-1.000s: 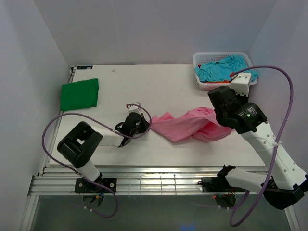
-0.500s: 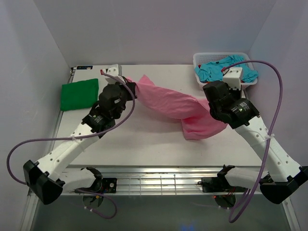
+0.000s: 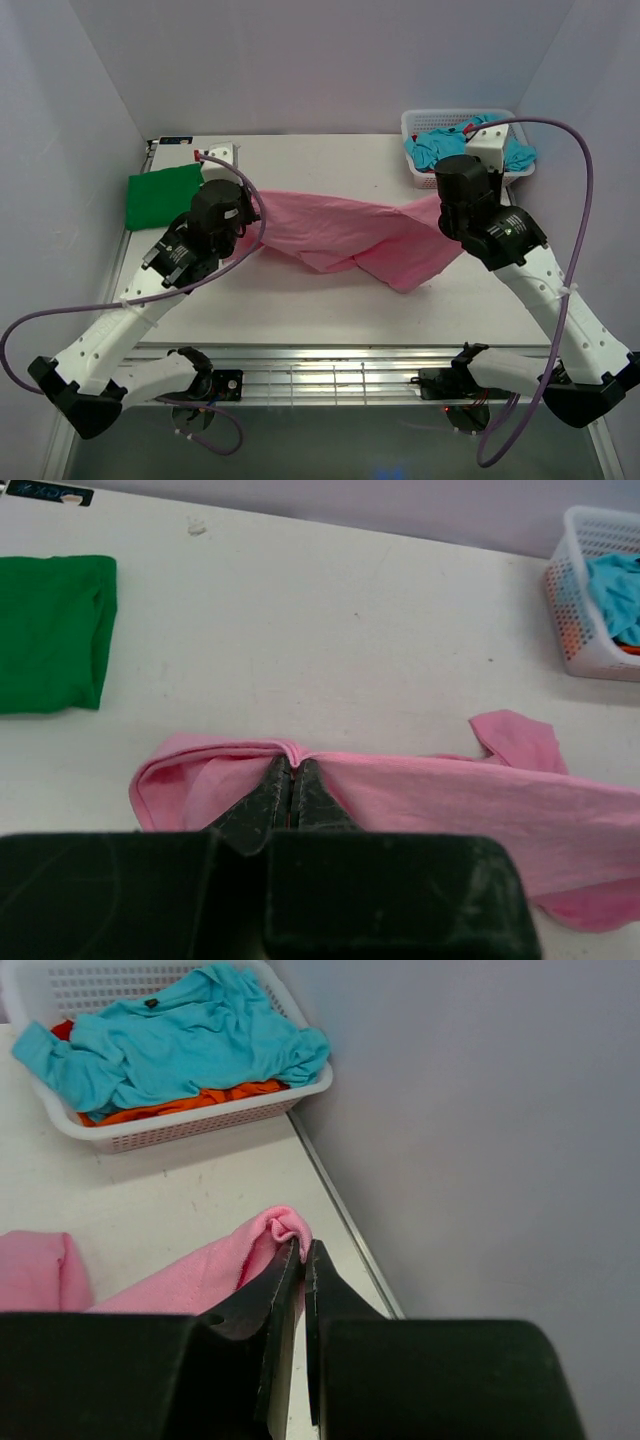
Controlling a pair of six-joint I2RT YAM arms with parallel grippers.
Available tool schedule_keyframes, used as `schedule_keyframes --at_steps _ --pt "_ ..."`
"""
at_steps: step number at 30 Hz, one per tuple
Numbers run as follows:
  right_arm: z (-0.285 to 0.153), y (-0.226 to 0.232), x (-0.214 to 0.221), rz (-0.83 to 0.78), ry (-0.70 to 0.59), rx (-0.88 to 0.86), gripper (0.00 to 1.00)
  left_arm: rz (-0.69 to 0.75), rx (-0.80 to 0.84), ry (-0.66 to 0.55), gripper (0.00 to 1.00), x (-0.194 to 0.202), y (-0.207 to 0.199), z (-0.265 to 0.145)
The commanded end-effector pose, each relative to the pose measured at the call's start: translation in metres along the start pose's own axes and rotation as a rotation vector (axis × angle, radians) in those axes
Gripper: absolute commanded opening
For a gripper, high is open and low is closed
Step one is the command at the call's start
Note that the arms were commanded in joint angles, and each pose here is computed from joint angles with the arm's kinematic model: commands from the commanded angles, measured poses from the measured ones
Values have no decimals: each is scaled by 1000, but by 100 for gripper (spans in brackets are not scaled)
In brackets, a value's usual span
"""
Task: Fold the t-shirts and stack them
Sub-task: Flatten the tshirt out
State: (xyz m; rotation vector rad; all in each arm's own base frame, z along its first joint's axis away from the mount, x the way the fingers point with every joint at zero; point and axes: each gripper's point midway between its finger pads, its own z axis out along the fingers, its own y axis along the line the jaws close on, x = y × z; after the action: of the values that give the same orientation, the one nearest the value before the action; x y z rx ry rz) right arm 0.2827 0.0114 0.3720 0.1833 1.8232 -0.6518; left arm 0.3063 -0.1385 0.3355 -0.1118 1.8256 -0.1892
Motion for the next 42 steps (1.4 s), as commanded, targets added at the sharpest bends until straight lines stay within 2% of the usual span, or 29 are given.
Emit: schedule_keyframes --at_steps 1,9,11,13,17,18,20,21,22,23,24,25,26,28,29,31,33,34,35,37,38,39,40,41,42 --pt "8 27 -15 71 -50 -102 8 52 -125 63 0 24 16 15" --pt "27 156 37 -34 138 -452 8 142 -217 350 0 120 12 89" --pt "25 176 40 -33 170 -542 8 132 -237 392 0 129 19 102" --pt "35 193 44 -53 197 -562 8 121 -247 426 0 133 23 125" --pt "69 220 11 -33 149 -566 8 111 -255 416 0 113 24 180" --pt "81 231 -12 -5 117 -569 8 127 -261 404 0 103 29 194" --pt "105 231 -46 29 59 -553 8 111 -247 331 0 66 17 226" --pt "115 234 -84 77 -7 -553 8 110 -238 297 0 49 14 236" --pt "126 227 -105 106 -46 -548 8 96 -219 212 0 7 6 247" --pt "132 221 -126 125 -90 -536 8 92 -212 166 0 -15 3 251" --pt "133 209 -165 165 -179 -516 8 88 -204 115 0 -38 0 252" --pt "135 196 -180 178 -219 -489 8 83 -184 14 0 -81 -8 248" --pt "132 181 -204 196 -297 -469 8 86 -179 -30 0 -99 -9 244" --pt "129 166 -216 201 -357 -439 8 78 -154 -124 0 -133 -15 234" --pt "112 139 -242 244 -457 -414 8 89 -148 -139 0 -139 -13 222" --pt "114 142 -225 215 -443 -418 8 74 -166 -179 0 -147 -7 210" --pt "104 133 -224 218 -452 -429 8 66 -199 -167 0 -131 9 189" --pt "103 136 -219 211 -446 -451 8 38 -201 -220 0 -138 12 180" --pt "108 148 -197 180 -401 -474 8 32 -196 -226 0 -133 16 172" --pt "96 149 -186 200 -396 -524 8 8 -204 -204 0 -110 28 149" --pt "103 165 -146 165 -327 -548 8 1 -217 -188 0 -101 34 141" --pt "90 152 -144 193 -349 -557 8 -34 -231 -174 0 -89 39 135" --pt "85 154 -137 224 -356 -579 8 -32 -260 -129 0 -61 52 124" --pt "80 154 -109 213 -321 -596 8 -42 -281 -109 0 -47 60 119" --pt "75 155 -99 209 -308 -609 8 -70 -291 -93 0 -33 64 114"
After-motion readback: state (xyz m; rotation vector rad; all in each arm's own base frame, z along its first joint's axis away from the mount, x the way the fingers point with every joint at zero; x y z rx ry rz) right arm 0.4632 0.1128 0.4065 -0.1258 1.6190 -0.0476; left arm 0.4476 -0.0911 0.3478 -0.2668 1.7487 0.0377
